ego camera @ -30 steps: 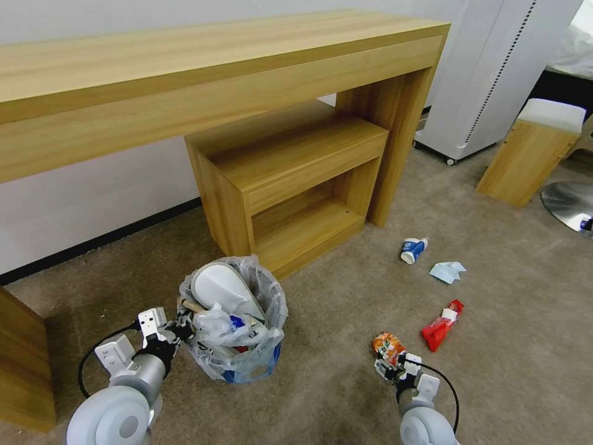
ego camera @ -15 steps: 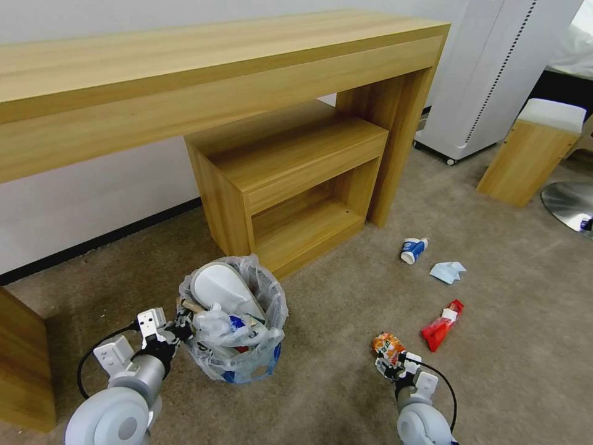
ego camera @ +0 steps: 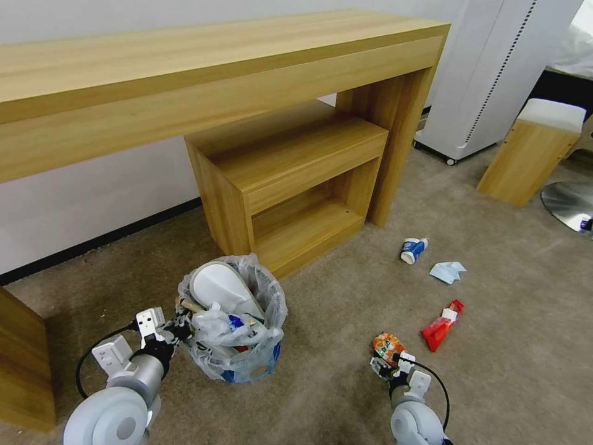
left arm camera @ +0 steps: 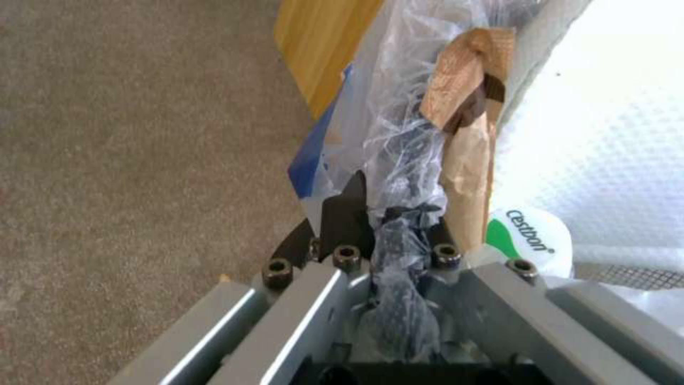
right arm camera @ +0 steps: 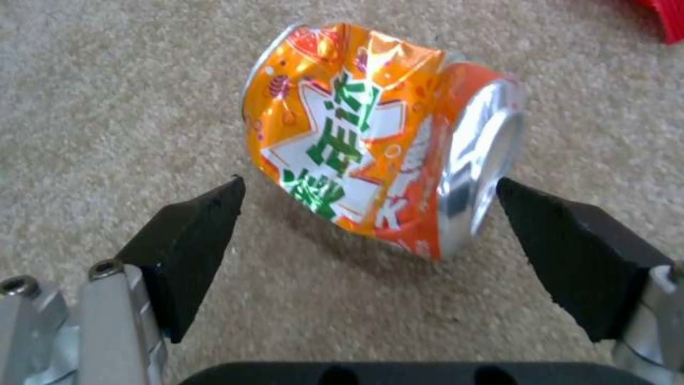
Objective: Pick up the trash bin and place the garbage on the floor into it.
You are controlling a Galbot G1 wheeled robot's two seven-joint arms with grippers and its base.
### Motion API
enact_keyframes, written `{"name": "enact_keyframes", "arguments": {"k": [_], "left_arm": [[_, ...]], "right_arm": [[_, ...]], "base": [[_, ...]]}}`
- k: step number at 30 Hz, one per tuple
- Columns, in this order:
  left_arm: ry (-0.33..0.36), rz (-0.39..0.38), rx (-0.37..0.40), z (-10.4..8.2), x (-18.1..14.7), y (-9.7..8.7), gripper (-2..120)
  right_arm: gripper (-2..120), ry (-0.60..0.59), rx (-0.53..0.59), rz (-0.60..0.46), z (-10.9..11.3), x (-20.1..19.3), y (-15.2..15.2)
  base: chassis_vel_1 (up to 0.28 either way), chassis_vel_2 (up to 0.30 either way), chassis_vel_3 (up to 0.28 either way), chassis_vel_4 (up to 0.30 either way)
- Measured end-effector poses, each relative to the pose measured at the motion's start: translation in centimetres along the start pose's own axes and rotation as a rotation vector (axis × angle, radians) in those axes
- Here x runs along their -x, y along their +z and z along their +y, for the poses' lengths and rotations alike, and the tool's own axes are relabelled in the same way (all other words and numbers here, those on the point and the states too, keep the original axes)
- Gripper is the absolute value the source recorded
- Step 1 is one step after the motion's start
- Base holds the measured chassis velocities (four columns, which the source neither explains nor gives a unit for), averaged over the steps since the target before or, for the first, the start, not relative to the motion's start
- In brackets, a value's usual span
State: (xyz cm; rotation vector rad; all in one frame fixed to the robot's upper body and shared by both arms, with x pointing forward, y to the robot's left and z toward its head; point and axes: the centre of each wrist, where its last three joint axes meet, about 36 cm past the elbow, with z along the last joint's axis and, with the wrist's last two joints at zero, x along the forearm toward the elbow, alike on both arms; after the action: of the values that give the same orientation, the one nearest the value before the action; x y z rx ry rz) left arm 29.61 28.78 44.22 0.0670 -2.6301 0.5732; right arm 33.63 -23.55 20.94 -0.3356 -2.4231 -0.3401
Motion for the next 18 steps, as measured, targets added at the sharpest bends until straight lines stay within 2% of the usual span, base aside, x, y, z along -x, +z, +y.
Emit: {"name": "enact_keyframes", "arguments": {"k": [18], "left_arm": [[0.003,-0.003,-0.004,-0.2,-0.2,0.0,1]], "right_arm": [[88,0.013,0.017,-0.003,0.4,2.0,-0.2]], "base": [[0.0,0.0,0.0,0.0]]}}
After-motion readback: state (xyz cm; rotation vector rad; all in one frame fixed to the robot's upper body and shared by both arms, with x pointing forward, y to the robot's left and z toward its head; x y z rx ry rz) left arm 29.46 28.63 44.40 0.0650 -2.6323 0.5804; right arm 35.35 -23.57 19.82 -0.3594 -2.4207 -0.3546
